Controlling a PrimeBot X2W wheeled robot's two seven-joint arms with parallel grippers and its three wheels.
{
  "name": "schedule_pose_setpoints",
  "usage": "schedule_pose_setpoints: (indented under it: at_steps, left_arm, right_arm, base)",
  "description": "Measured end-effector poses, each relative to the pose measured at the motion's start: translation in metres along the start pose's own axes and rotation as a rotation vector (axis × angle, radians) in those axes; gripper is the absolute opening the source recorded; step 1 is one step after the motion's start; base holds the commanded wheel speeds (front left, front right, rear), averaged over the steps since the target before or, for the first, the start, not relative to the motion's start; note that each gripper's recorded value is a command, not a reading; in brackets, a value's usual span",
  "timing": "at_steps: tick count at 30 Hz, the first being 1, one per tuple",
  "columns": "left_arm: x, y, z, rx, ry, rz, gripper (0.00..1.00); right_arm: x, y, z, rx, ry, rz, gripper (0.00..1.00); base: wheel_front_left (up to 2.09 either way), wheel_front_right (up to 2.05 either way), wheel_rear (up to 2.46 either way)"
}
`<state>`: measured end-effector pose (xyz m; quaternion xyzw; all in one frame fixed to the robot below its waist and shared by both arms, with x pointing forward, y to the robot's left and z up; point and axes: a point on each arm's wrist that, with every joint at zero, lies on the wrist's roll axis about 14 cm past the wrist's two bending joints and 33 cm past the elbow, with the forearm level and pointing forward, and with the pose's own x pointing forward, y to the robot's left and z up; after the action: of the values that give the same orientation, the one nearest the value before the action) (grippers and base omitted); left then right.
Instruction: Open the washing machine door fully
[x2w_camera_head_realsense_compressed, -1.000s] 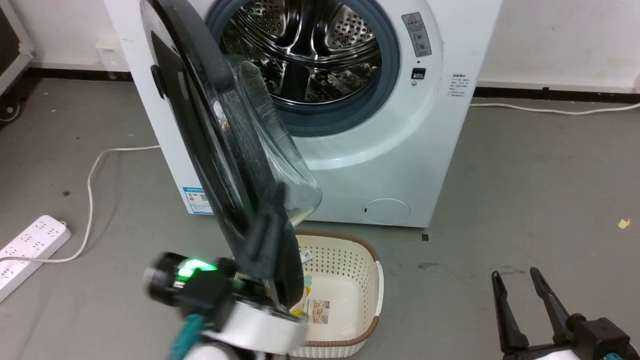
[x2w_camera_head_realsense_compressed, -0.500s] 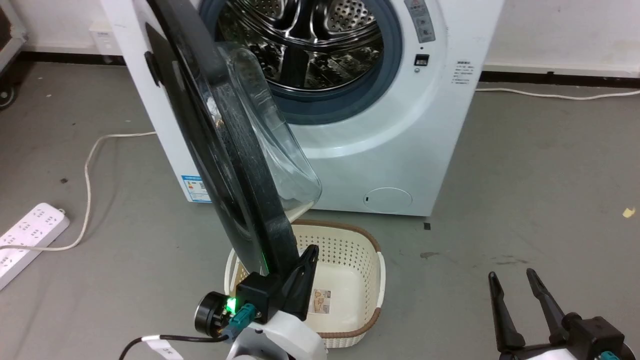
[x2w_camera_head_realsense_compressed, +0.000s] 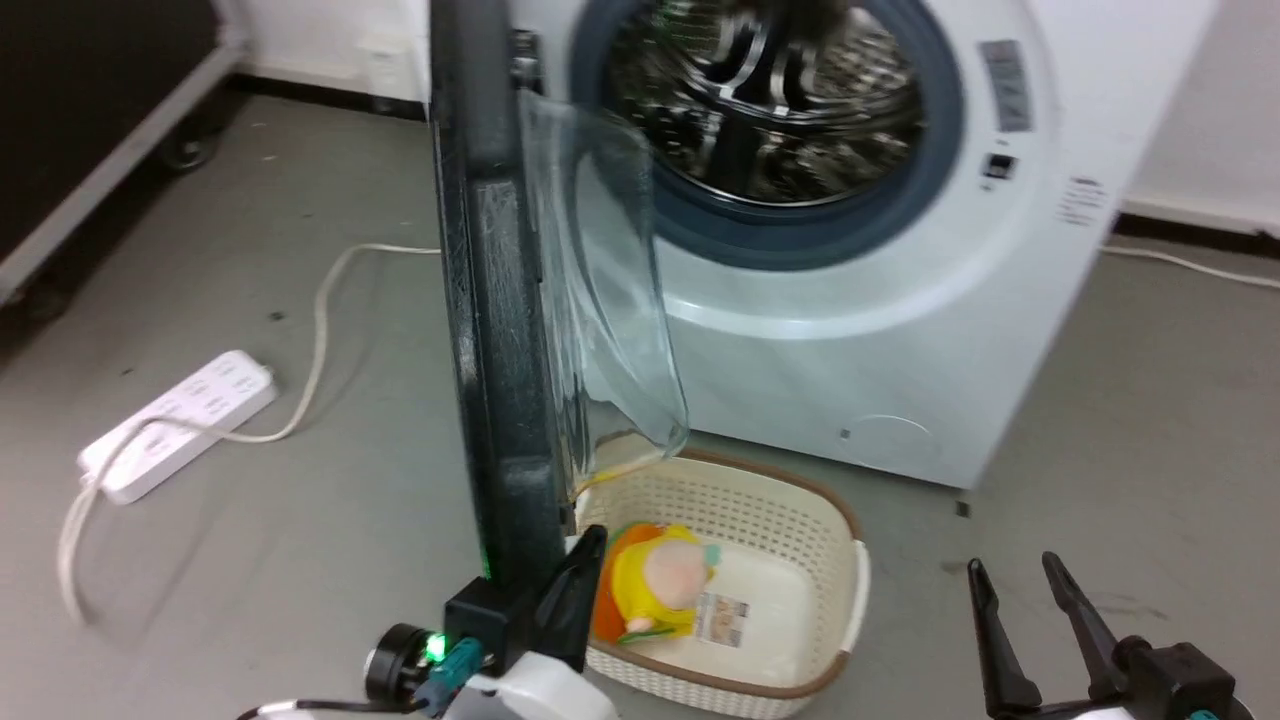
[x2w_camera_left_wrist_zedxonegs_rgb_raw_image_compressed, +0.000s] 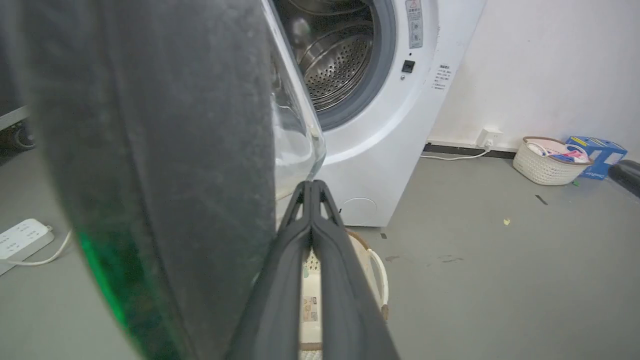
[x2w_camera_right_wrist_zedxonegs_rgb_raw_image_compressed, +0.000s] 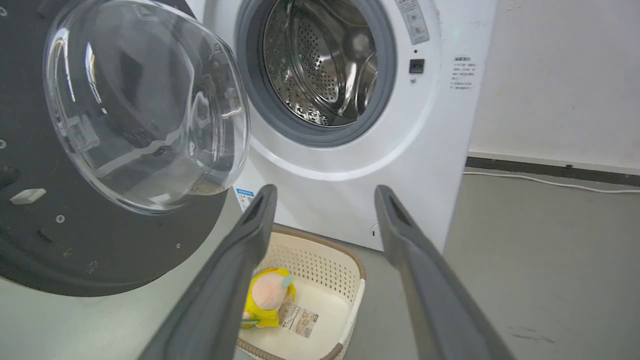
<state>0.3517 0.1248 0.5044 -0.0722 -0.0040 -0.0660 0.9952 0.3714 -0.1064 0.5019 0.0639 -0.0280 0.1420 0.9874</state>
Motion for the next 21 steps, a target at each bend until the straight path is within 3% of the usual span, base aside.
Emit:
schedule_pose_setpoints:
  at_steps: [10,21]
  left_arm:
    - [-0.044,0.090,0.025,0.009,-0.071,0.295,0.00]
    - [-0.043,0.193,0.034,0.111,-0.016,0.509,0.00]
  right_arm:
    - [0.027,0.061,-0.016,0.019,0.043,0.196,1.00]
    - [0.063,0.083,-0.054,0.015,0.128,0.283,1.00]
  base:
    - [0.00,0.00,0.00]
    - [0.00,0.00,0.00]
